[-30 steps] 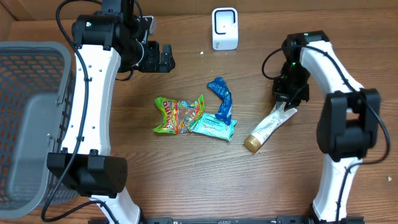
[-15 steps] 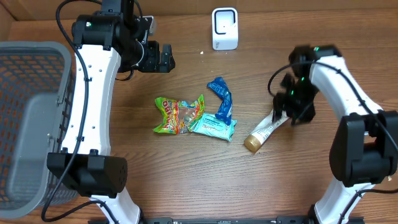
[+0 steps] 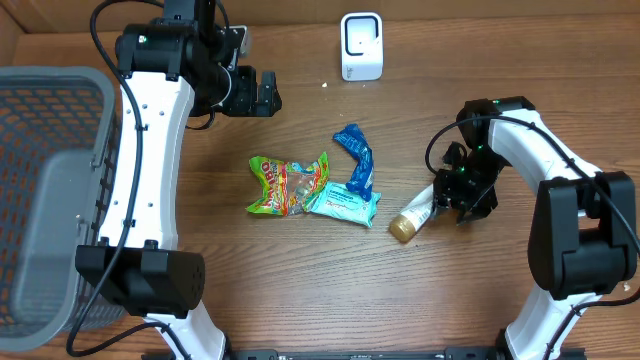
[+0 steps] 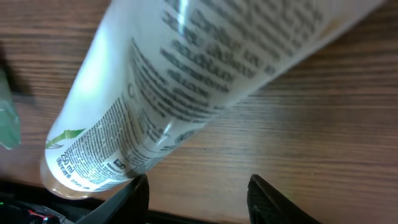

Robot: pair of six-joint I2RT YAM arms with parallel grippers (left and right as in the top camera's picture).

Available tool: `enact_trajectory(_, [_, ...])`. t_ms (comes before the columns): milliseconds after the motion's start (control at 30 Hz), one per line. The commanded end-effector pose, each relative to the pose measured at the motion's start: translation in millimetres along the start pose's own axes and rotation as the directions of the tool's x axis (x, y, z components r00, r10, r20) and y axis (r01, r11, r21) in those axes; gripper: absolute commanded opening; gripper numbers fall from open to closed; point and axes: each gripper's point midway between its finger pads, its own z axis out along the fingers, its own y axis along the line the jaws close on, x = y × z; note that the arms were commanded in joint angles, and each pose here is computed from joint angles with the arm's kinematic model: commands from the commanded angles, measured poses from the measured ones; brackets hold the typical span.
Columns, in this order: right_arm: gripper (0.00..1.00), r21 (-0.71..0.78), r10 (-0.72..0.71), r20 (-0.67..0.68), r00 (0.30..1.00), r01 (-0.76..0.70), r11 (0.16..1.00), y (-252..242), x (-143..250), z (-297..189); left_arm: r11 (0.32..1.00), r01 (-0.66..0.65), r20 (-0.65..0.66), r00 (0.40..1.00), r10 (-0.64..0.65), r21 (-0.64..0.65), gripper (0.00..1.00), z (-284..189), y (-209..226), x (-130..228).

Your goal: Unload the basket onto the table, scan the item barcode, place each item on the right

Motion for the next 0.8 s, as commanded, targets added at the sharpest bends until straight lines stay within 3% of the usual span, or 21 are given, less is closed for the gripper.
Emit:
enact_trajectory(0, [0.52, -0.024, -0.009, 0.035, 0.999, 0.010, 1.000, 7.2, -2.1, -7.3, 1.000, -0.025, 0.021, 0.999, 0.025, -0.005, 1.00, -6.1, -1.0, -3.5])
enact_trajectory(400, [0.52, -0.039, -0.046, 0.162, 0.986, 0.053, 0.998, 18.9, -16.6, -39.3, 1.000, -0.026, 0.021, 0.999, 0.026, -0.005, 1.00, -6.0, -1.4, -3.5])
enact_trajectory(767, [0.52, -0.039, -0.051, 0.169, 0.984, 0.059, 0.998, 19.1, -18.1, -39.6, 1.000, -0.026, 0.019, 0.999, 0.026, -0.006, 1.00, -5.9, -1.6, -3.1])
